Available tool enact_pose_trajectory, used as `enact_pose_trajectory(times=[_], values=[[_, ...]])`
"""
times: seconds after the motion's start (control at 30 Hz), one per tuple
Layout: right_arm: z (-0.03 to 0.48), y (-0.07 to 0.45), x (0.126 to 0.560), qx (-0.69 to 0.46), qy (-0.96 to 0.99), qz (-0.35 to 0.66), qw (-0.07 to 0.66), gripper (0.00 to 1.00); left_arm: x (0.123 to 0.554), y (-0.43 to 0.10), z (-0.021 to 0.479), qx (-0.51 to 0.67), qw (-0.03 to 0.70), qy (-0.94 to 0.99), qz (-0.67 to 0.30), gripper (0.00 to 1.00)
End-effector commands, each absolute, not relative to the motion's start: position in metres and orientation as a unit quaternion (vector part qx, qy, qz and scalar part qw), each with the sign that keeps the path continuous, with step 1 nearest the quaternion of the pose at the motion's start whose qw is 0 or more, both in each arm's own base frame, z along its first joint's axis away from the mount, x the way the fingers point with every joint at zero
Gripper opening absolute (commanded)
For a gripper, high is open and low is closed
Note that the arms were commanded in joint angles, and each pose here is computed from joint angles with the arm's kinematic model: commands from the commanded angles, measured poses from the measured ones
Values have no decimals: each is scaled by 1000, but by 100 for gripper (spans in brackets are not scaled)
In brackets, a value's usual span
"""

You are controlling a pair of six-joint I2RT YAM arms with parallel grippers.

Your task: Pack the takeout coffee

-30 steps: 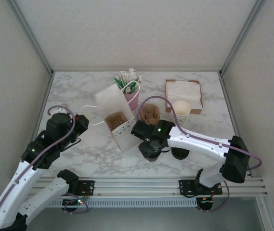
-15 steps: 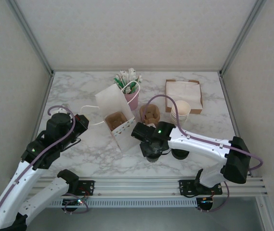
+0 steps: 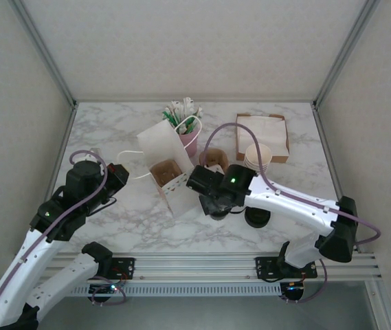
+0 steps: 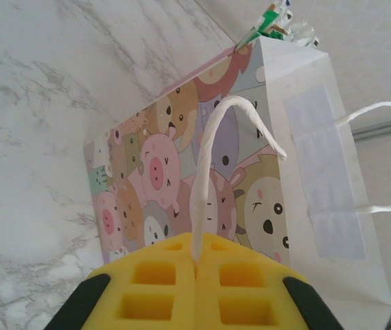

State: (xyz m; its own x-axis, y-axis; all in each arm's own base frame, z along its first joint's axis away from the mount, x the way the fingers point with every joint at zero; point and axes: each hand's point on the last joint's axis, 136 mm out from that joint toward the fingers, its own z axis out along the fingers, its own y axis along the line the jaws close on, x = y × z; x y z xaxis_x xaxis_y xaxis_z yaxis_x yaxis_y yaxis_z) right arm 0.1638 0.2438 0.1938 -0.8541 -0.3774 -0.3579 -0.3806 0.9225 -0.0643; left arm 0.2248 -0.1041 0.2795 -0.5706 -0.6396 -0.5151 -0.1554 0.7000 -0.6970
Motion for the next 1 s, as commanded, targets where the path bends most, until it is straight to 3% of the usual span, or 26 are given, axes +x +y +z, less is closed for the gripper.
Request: enact_pose_trajectory(times=[0.0,0.43,0.6,0.83,0.97], values=[[226,229,165,-212,954,-3,212,60,221,-111,296,-236,388,826,-335,0],[308,224,165,-229,930,66,280,59,219,-106,293,-251,381,828,-324,3],[334,234,167,-237,919,91,303,59,222,-103,295,-253,389,828,-316,23],[368,263,178,-258,895,121,345,59,223,-98,310,-239,412,826,-301,64],[385,282,182,-270,881,137,363,59,222,-91,326,-226,435,823,-286,81]])
